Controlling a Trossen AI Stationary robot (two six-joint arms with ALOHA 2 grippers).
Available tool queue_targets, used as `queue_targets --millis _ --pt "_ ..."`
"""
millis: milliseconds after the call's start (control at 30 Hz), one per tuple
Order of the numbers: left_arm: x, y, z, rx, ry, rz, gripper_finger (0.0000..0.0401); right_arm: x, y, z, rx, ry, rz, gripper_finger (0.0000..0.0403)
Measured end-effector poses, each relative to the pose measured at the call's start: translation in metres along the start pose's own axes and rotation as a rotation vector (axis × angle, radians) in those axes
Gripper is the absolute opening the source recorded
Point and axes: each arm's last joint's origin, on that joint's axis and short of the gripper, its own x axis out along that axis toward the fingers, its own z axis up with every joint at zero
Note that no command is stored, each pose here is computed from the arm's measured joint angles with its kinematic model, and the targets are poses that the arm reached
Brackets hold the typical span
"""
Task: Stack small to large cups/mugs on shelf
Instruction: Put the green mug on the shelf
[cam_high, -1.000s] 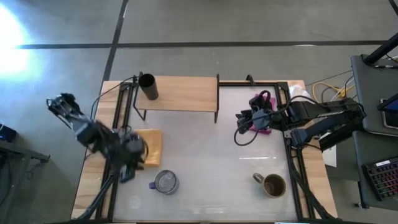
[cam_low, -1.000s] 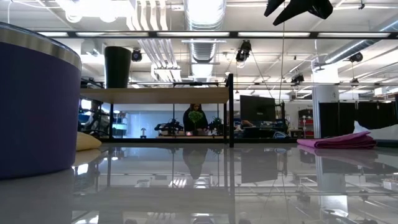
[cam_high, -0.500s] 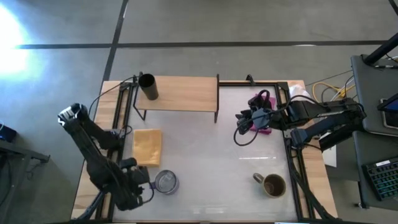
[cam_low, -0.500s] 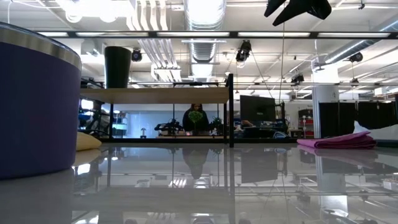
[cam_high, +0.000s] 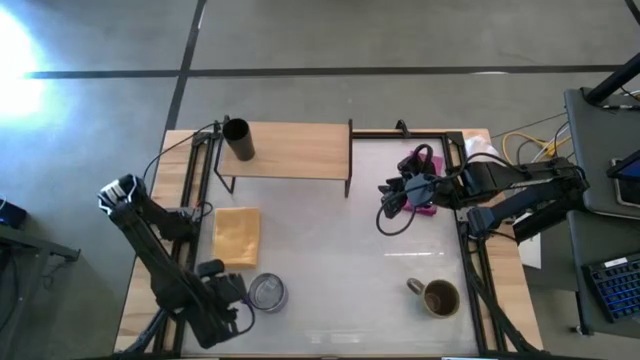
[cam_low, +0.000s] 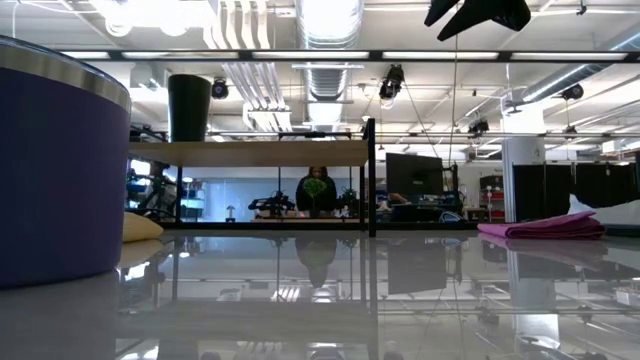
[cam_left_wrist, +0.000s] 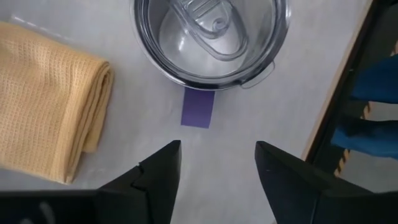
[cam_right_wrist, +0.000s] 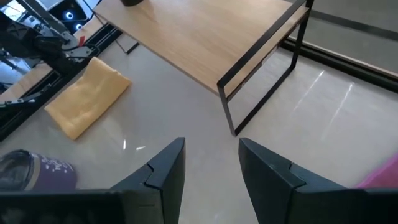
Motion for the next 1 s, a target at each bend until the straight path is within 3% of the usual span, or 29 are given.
queue_targets --millis 267,533,833,1000 --pt "0.004 -0.003 0.001 -0.005 0.0 0.003 0.0194 -0.001 0.0 -0.001 -0.024 0.027 0.025 0.0144" --pt "-0.009 0.014 0.006 -0.014 -0.044 0.054 0.0194 -0.009 -0.009 -0.003 -0.025 0.093 0.024 0.0144" --pt "-0.009 0.032 0.023 0.018 -0.036 0.086 0.0194 -0.029 -0.035 -0.031 0.03 0.398 -0.163 0.0144" --pt "-0.013 0.055 0.026 0.015 -0.042 0.081 0.0194 -0.044 -0.032 -0.049 0.073 0.507 -0.182 0.0144"
